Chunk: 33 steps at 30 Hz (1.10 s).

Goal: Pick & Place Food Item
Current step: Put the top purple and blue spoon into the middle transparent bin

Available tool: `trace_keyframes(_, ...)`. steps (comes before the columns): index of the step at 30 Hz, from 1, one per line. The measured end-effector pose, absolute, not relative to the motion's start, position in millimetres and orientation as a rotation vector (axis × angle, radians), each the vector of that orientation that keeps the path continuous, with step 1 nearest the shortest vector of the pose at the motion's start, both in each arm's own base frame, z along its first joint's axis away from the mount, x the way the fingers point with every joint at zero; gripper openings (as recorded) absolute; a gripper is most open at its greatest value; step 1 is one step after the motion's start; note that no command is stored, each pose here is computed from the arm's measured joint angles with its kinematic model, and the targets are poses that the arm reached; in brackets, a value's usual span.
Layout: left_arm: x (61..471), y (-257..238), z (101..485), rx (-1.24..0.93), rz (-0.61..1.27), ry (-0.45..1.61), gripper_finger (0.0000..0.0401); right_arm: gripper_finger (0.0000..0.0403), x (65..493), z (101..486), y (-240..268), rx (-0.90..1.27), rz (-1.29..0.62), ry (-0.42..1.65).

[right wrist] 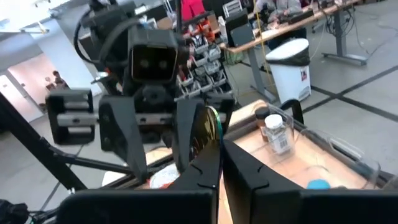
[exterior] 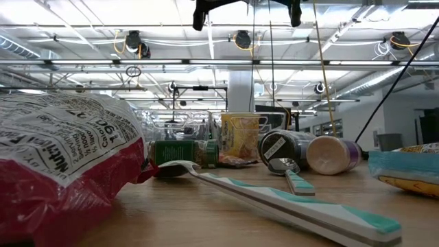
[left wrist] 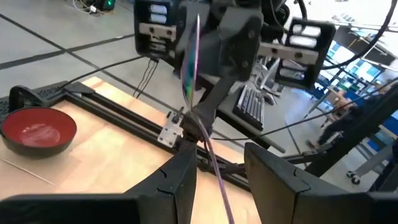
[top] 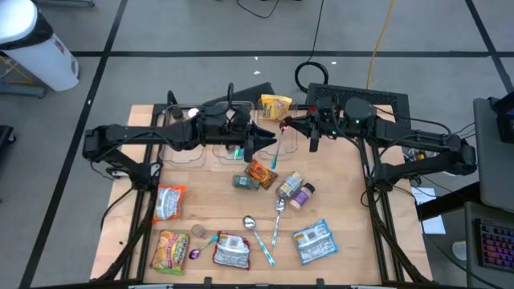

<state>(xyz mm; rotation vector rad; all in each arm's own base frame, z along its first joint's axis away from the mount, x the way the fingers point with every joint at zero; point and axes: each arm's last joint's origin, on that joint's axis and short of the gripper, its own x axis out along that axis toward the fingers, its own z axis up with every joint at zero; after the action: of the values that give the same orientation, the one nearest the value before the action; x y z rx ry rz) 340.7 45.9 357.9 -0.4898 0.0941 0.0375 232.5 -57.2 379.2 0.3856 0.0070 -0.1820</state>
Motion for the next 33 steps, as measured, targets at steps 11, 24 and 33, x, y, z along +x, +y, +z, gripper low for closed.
trace_keyframes(11,354.0,45.9,346.0,-0.489,0.040,0.093,0.0141,0.0000,232.2,381.9,-58.5,0.381,-0.182,-0.021)
trace_keyframes(24,363.9,46.6,333.1,-0.548,0.037,0.121,0.0094,0.0000,232.3,382.8,-58.8,0.376,-0.186,-0.033)
trace_keyframes(33,363.5,48.4,333.3,-0.536,0.033,0.121,0.0012,0.0000,232.1,382.3,-59.2,0.369,-0.203,-0.030)
